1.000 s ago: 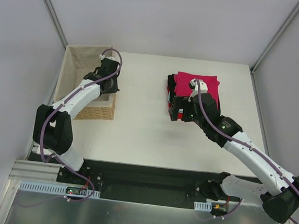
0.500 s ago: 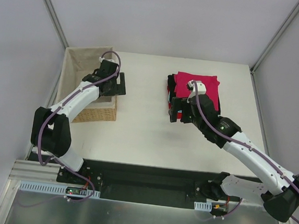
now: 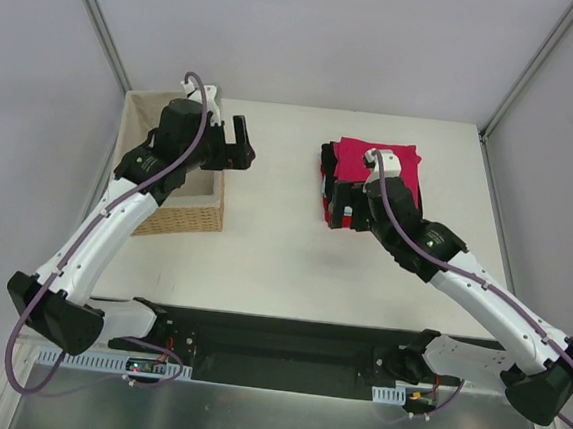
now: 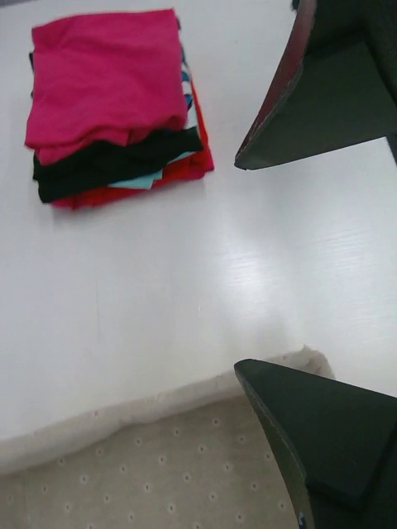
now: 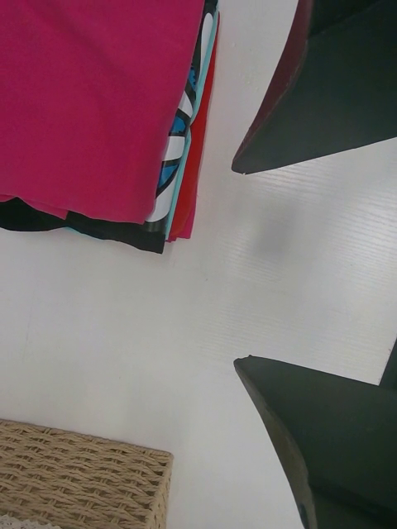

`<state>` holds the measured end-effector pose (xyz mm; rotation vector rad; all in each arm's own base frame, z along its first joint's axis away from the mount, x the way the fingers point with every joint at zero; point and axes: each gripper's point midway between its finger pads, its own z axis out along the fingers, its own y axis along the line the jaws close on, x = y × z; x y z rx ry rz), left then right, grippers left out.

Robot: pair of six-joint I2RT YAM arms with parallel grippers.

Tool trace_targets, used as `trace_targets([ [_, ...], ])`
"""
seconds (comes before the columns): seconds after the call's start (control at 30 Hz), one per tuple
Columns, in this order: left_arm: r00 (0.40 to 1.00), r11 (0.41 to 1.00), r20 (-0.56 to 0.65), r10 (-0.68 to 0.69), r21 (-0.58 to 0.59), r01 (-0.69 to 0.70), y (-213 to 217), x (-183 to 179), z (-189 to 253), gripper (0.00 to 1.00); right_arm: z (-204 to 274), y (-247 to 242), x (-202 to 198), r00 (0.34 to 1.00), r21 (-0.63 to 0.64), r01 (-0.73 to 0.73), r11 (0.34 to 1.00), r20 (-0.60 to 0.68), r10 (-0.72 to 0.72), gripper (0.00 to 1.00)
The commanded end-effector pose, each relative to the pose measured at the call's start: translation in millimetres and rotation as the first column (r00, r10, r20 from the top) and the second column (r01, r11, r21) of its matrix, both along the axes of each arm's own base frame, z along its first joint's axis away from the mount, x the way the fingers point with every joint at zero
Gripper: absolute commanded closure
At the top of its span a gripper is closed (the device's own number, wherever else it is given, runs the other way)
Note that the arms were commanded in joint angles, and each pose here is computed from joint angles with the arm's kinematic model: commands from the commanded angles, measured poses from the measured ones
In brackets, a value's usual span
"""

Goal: Fold and stack the t-shirts

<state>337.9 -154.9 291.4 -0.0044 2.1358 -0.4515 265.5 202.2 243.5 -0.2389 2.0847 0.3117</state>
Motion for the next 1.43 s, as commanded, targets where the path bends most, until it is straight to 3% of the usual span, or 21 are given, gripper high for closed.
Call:
trace_targets([
  [0.0,0.991,0.991,-0.026,-0.13,-0.036,0.129,-31.4,-36.7,-11.8,0.01,10.5,-4.4,1.9,0.999,-0.012,0.014,1.0,0.037,-0.013,0.03],
  [0.33,0.966,0.973,-0.114,-0.231,-0.026,0.229,-80.6,-82.7,-90.2,0.01,-16.2,2.2,-4.7,1.0,-0.034,-0.015,0.999,0.0,0.015,0.04],
  [1.0,0.961,0.969,-0.12,-0.248,-0.02,0.248,-95.5,-77.5,-95.8,0.01,-30.5,2.0,-4.6,1.0,-0.068,-0.012,0.998,-0.013,0.011,0.03],
  [1.4,0.964,0.972,-0.127,-0.235,-0.026,0.234,-91.2,-81.9,-100.5,0.01,-23.0,-2.0,-4.9,0.999,-0.015,0.018,1.0,0.034,-0.018,0.03],
])
